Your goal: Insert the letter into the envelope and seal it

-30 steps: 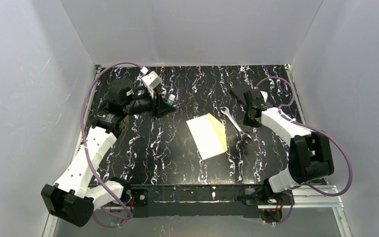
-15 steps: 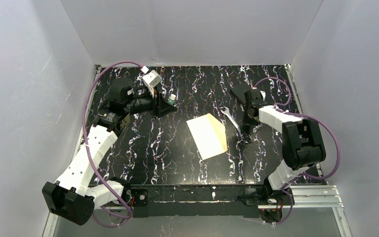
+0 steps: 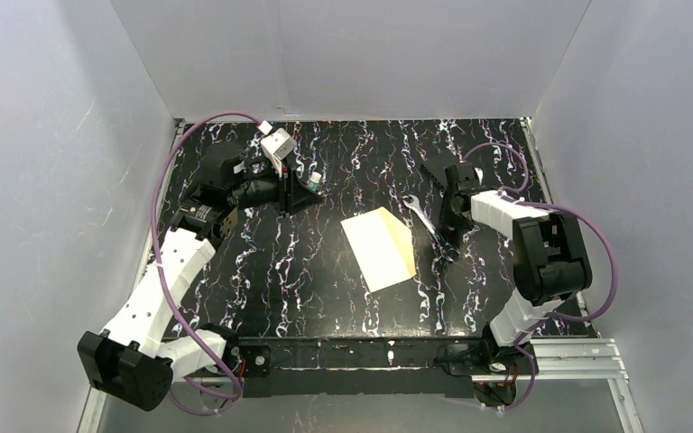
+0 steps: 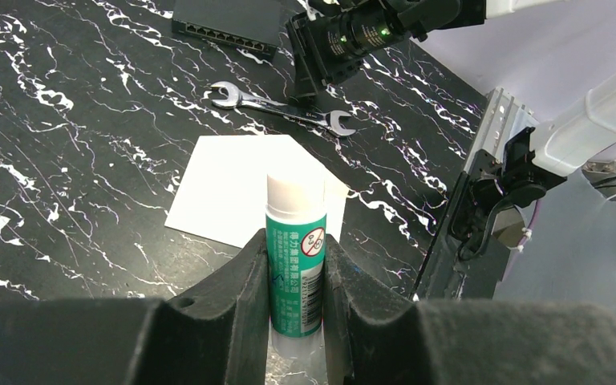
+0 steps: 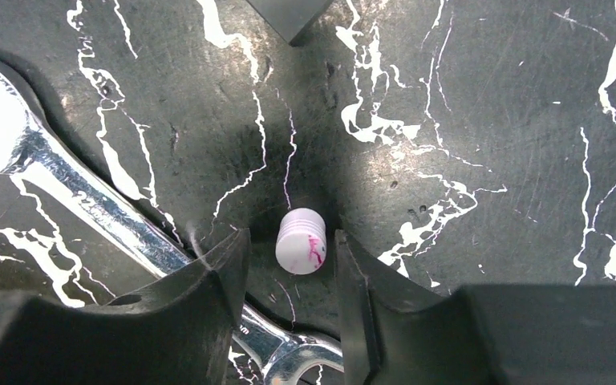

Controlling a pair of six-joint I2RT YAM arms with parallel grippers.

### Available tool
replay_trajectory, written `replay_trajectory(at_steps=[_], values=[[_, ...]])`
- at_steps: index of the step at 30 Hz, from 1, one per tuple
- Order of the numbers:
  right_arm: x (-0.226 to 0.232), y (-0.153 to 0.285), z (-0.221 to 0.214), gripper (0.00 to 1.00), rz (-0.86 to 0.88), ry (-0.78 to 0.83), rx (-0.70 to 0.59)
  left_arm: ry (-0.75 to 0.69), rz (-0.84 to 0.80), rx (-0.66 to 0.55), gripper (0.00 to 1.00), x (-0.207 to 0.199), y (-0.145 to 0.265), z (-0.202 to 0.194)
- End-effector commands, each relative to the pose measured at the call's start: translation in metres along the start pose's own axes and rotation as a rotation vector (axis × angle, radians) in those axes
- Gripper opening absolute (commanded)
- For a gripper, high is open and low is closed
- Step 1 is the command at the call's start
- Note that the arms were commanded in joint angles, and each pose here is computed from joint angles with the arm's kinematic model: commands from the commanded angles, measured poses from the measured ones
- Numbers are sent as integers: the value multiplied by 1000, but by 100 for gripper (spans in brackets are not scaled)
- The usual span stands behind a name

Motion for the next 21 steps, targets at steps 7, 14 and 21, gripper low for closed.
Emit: replay_trajectory(at_steps=[7,14,21], values=[[4,53,48,62,57,-42,-91,-38,-47,-89,0,-22,9,29],[64,159,98,65,541,-78,-383,407,116,-383,0,-13,14,97],[151,305,125,72,862,39,-825,1041,138,-532,0,9,6,103]])
Point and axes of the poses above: each gripper's point midway between its finger pads, its own y axis back along the fingers, its own x axis along the line the jaws close on, z = x × y, the point moved 1 cm from there along y, back along the fingers, and after that the axes turned 13 degrees about y, right-handed, at the moved point
